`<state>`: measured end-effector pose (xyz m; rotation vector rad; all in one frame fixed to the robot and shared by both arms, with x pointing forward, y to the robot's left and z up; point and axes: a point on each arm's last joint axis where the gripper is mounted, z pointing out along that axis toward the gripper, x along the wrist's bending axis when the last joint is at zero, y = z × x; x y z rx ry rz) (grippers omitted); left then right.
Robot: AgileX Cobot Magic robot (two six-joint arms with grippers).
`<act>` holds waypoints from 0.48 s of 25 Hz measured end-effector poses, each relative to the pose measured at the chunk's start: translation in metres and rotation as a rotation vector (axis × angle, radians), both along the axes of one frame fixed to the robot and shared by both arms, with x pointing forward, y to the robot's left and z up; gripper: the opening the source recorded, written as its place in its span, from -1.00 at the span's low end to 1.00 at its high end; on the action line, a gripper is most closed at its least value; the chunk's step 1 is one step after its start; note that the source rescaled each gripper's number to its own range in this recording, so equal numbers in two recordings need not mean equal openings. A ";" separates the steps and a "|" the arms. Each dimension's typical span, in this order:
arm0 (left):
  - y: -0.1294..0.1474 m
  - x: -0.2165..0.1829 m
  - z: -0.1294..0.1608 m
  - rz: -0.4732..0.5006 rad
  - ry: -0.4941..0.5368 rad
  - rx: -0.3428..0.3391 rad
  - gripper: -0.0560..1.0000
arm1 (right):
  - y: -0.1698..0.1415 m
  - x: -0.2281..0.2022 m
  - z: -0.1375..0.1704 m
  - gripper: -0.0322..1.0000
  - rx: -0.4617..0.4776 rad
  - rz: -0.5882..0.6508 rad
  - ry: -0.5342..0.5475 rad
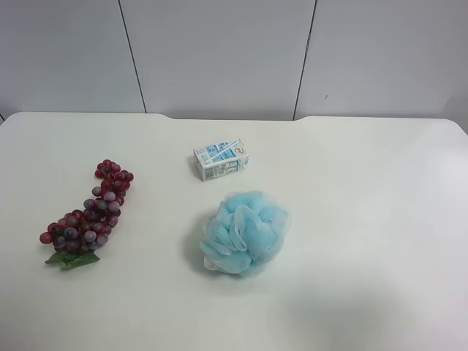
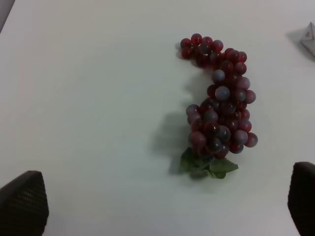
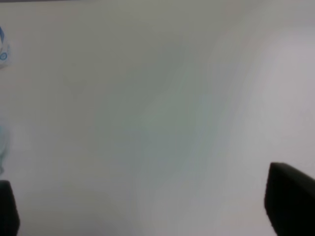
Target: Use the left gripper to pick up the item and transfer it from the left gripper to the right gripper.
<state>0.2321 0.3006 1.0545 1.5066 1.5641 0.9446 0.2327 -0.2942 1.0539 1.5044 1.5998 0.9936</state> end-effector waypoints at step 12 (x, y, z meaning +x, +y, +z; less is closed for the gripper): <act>0.000 0.000 0.000 0.000 0.000 0.000 1.00 | 0.000 0.000 0.000 1.00 0.000 0.000 0.000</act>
